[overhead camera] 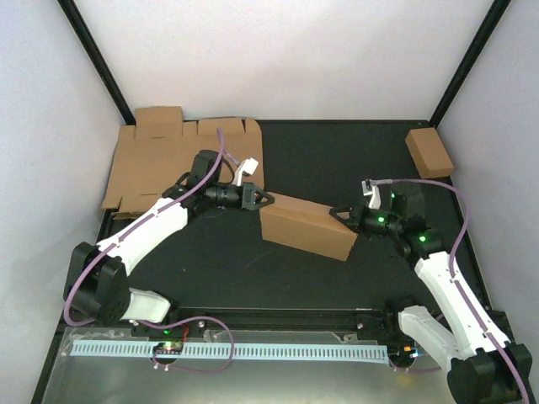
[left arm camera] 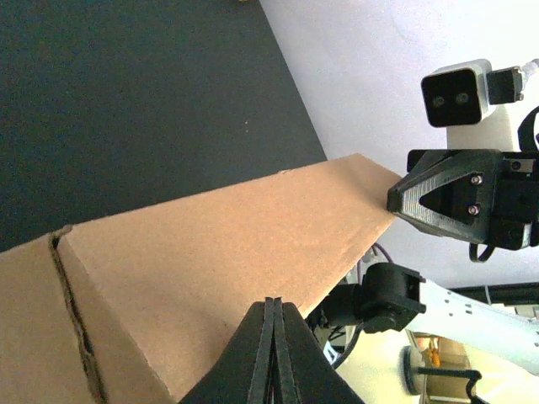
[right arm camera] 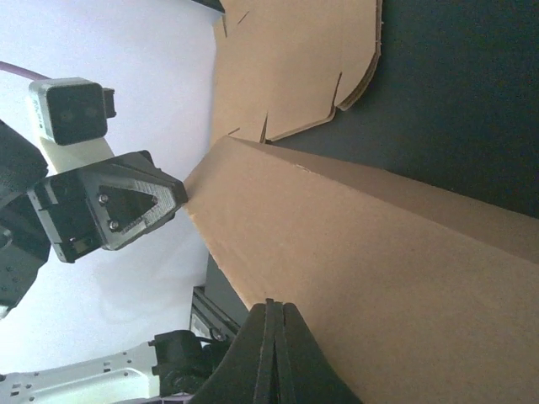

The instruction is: Fold the paper box

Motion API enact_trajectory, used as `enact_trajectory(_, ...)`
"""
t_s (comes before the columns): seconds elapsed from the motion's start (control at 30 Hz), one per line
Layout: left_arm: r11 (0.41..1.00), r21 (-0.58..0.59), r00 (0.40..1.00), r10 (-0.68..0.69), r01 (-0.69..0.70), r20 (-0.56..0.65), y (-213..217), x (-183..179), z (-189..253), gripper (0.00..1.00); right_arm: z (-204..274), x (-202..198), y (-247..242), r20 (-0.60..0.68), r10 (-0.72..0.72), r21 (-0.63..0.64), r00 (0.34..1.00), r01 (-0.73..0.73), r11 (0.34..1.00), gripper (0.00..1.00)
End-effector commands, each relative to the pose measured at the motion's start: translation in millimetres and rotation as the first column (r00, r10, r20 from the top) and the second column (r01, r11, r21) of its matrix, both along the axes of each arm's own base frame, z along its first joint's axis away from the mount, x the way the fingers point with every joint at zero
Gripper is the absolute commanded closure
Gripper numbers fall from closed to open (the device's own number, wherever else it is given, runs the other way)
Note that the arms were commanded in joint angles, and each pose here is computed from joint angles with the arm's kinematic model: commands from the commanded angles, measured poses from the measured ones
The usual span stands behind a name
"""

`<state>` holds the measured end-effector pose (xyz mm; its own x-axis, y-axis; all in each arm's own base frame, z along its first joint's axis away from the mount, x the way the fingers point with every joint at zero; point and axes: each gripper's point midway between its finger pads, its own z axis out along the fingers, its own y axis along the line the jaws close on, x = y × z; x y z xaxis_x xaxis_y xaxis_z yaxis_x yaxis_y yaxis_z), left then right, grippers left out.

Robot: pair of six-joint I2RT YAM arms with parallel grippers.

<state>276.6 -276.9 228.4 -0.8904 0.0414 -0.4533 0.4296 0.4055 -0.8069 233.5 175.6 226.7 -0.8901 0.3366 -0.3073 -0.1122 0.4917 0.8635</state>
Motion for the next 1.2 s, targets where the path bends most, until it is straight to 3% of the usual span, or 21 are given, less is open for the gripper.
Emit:
enact_trajectory(0.0,1.000,0.023,0.999,0.016,-0.015,-0.036,6.4,-6.2,-18.9,0.99,-21.3,-9.1,-3.7,-0.046,0.001,-0.017,0.999,-0.002,1.000,0.99)
enact_trajectory(0.23,0.999,0.043,0.998,0.020,-0.018,-0.062,10.4,-13.2,-37.9,0.99,-32.7,-13.6,-4.0,-0.063,0.008,-0.020,0.998,-0.009,1.000,0.99)
enact_trajectory(0.6,0.999,0.042,1.000,0.021,-0.021,-0.011,6.9,-2.0,-9.0,0.98,35.6,1.8,-22.9,0.042,0.003,-0.087,0.999,0.001,0.996,0.99)
enact_trajectory(0.87,1.000,-0.020,1.000,0.019,-0.019,0.004,2.7,7.6,18.1,0.98,-7.4,-8.1,-24.1,-0.051,0.035,-0.008,0.998,-0.035,0.999,0.99)
enact_trajectory(1.17,1.000,0.013,0.998,0.019,-0.019,-0.056,4.9,5.1,-16.3,0.98,-53.9,-17.1,-26.3,-0.113,0.023,-0.016,0.993,-0.025,1.000,0.98)
